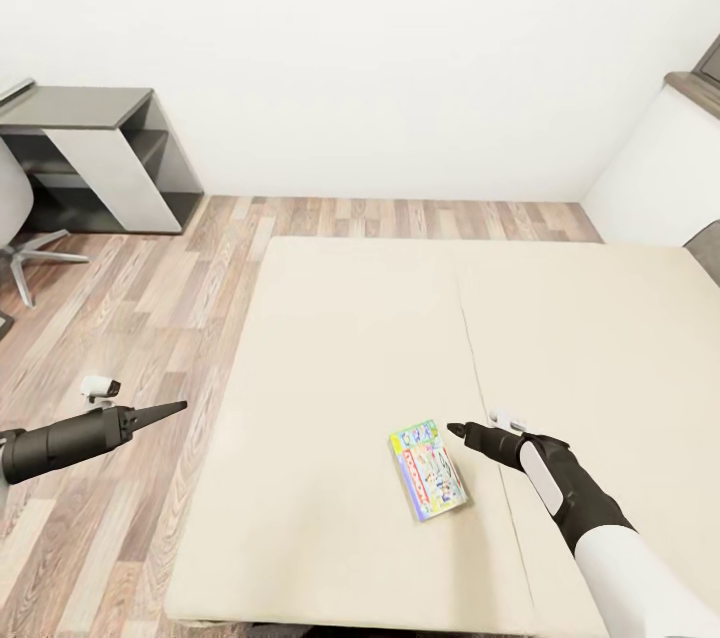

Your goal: Put all the toys in the child's room - the three board games (two on the bed and one on the table), the two jigsaw puzzles on the table, and the tennis ball on the table - inside the toy box on the table in the child's room.

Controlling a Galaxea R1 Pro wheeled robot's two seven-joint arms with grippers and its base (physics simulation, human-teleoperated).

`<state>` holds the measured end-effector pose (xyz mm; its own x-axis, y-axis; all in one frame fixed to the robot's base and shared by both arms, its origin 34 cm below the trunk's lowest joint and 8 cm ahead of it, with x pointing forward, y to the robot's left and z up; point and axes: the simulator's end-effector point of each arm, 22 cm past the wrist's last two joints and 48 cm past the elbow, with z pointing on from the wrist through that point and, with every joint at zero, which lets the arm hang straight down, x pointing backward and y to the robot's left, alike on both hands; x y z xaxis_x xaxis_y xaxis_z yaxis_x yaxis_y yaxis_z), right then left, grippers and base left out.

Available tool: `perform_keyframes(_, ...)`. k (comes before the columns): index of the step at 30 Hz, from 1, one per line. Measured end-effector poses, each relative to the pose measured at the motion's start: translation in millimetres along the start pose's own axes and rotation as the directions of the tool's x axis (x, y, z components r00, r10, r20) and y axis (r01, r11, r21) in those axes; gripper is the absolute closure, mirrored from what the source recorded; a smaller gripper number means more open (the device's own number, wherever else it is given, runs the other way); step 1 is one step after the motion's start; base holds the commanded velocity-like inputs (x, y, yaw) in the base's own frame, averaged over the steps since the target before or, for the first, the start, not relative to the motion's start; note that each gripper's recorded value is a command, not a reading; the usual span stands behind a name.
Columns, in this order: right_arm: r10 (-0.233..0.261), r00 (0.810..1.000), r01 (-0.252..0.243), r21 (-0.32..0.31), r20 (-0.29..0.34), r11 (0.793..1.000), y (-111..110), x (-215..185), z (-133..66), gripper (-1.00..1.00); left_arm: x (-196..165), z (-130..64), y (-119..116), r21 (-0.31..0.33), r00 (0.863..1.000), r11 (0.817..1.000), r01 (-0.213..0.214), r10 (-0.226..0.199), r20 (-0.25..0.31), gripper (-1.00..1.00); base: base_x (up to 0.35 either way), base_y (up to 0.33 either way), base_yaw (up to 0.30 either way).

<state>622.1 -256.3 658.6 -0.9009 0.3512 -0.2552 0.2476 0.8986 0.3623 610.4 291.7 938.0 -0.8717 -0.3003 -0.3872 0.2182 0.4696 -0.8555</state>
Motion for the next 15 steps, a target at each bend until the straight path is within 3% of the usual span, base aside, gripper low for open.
perform_keyframes(11,0.005,1.000,-0.005,0.006,-0.016,1.000,-4,8,6.1,-1.00,7,2.9,10,-0.006,1.000,1.000,0.027,-0.027,-0.010,-1.00,0.000,0.000,0.000)
perform_keyframes(15,0.005,1.000,-0.004,0.007,-0.020,1.000,-6,9,7.6,-1.00,21,18.5,10,0.020,0.998,0.998,0.057,-0.056,-0.038,-1.00,0.000,0.000,0.000)
